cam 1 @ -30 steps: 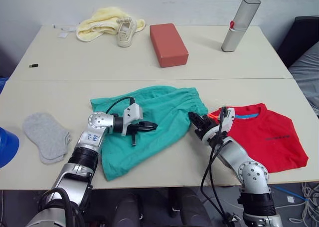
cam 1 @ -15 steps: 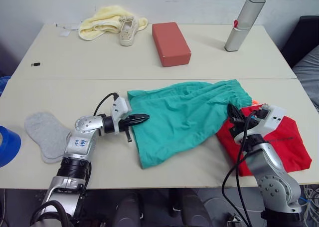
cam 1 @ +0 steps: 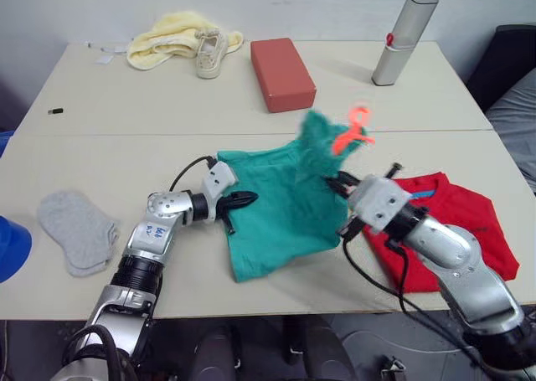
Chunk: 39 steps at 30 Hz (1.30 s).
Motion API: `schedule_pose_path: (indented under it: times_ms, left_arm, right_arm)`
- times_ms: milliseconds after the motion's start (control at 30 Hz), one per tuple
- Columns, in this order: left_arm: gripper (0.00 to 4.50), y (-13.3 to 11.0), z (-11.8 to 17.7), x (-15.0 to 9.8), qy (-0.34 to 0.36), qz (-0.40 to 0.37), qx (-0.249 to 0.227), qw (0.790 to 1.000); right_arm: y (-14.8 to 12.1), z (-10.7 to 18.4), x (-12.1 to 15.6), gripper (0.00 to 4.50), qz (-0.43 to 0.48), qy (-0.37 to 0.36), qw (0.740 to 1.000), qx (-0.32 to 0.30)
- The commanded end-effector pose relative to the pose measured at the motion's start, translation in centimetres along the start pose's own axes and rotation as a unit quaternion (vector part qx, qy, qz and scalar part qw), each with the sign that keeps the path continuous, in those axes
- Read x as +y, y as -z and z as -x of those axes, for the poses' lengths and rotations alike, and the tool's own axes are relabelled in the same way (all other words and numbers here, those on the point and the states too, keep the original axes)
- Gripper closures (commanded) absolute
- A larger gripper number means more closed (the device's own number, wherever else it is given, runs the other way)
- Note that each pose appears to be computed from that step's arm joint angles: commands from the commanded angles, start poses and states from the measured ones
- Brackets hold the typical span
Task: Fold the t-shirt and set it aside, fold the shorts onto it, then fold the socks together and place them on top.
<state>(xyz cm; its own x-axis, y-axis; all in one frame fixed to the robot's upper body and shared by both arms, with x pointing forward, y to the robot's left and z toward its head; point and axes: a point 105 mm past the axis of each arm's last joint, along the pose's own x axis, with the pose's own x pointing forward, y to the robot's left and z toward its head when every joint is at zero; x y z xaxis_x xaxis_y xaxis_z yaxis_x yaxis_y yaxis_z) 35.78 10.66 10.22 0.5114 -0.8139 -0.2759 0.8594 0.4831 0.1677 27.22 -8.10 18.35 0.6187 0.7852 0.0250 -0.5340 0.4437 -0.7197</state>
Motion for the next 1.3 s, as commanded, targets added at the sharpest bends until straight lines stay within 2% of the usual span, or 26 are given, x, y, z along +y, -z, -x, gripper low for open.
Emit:
schedule_pose_path:
  times_ms: [33,167,333,433,533,600,800,833,900,967,1067,1200,1300]
  left_arm:
    - [4.50,0.4,1.1,0.7,-0.022,0.015,0.001,1.000]
    - [4.50,0.4,2.1,0.9,-0.029,0.015,-0.003,0.999]
    - [4.50,0.1,3.5,1.1,-0.029,0.011,-0.007,1.000]
    - [4.50,-0.2,4.5,0.8,-0.024,0.011,-0.018,0.999]
    - [4.50,-1.0,5.6,0.3,-0.008,0.017,-0.047,0.999]
    - [4.50,-1.3,6.3,-0.2,0.006,0.015,-0.054,0.998]
    - [4.50,-1.6,9.6,0.0,0.001,-0.004,-0.036,0.999]
    - [4.50,-1.6,10.0,-0.1,0.002,-0.008,-0.034,0.999]
    - [4.50,-1.9,10.7,-0.1,0.004,-0.012,-0.037,0.999]
    - [4.50,-2.6,11.8,-0.5,0.014,-0.010,-0.052,0.998]
    - [4.50,-3.2,13.6,-1.0,0.043,-0.005,-0.054,0.998]
    - [4.50,-4.0,14.5,-1.4,0.059,-0.009,-0.061,0.996]
    - [4.50,-4.5,14.2,-1.5,0.063,-0.032,-0.070,0.995]
  right_arm:
    - [-0.1,-1.1,2.9,4.49,-0.003,-0.063,0.998,-0.012]
    - [0.7,-1.8,5.7,4.49,-0.033,-0.117,0.993,-0.006]
    - [2.3,-1.9,6.3,4.49,-0.109,-0.113,0.987,0.023]
    - [1.5,-2.0,6.5,3.87,-0.141,-0.126,0.982,-0.001]
    - [-0.9,-1.5,6.2,2.87,-0.214,-0.140,0.964,-0.072]
    - [-1.8,-0.5,5.6,2.14,-0.258,-0.148,0.950,-0.097]
    - [-1.6,4.5,4.1,0.18,-0.301,-0.167,0.936,-0.079]
    - [-1.5,5.2,3.9,0.05,-0.306,-0.170,0.934,-0.075]
    - [-1.5,6.4,3.2,0.05,-0.309,-0.166,0.934,-0.070]
    - [-1.0,7.5,1.2,0.05,-0.310,-0.110,0.942,-0.061]
    - [0.2,9.9,-0.5,0.05,-0.318,-0.068,0.945,-0.023]
    - [1.3,11.5,-0.5,0.05,-0.279,-0.059,0.958,0.007]
    - [1.7,11.4,-0.6,0.05,-0.275,-0.047,0.960,0.007]
